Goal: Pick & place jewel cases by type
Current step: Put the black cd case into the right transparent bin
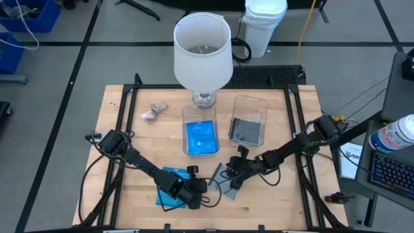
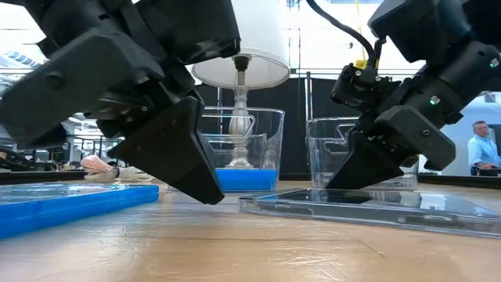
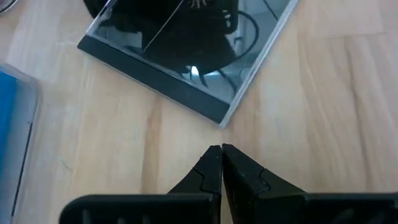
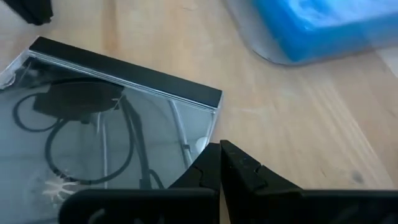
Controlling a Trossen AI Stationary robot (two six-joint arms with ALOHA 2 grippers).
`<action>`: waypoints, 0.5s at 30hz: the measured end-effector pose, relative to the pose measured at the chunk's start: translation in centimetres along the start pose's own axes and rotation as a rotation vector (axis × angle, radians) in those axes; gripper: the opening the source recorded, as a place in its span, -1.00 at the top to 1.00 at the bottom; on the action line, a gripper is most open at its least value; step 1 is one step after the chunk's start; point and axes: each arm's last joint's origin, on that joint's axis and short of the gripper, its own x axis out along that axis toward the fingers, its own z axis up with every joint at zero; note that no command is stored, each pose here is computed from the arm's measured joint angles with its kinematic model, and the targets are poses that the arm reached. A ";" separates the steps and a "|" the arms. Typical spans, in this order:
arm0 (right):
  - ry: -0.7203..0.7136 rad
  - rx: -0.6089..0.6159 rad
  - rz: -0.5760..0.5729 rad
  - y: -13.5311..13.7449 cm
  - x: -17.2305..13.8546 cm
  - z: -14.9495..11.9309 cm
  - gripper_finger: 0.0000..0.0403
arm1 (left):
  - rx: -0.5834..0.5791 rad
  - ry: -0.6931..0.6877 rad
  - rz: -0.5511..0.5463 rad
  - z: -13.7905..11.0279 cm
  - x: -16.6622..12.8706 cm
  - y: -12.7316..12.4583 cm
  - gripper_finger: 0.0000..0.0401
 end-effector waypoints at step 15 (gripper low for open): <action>0.017 -0.027 0.195 1.3 -0.3 0.0 1.00 | 0.086 0.005 -0.040 -0.1 -0.1 -0.4 0.89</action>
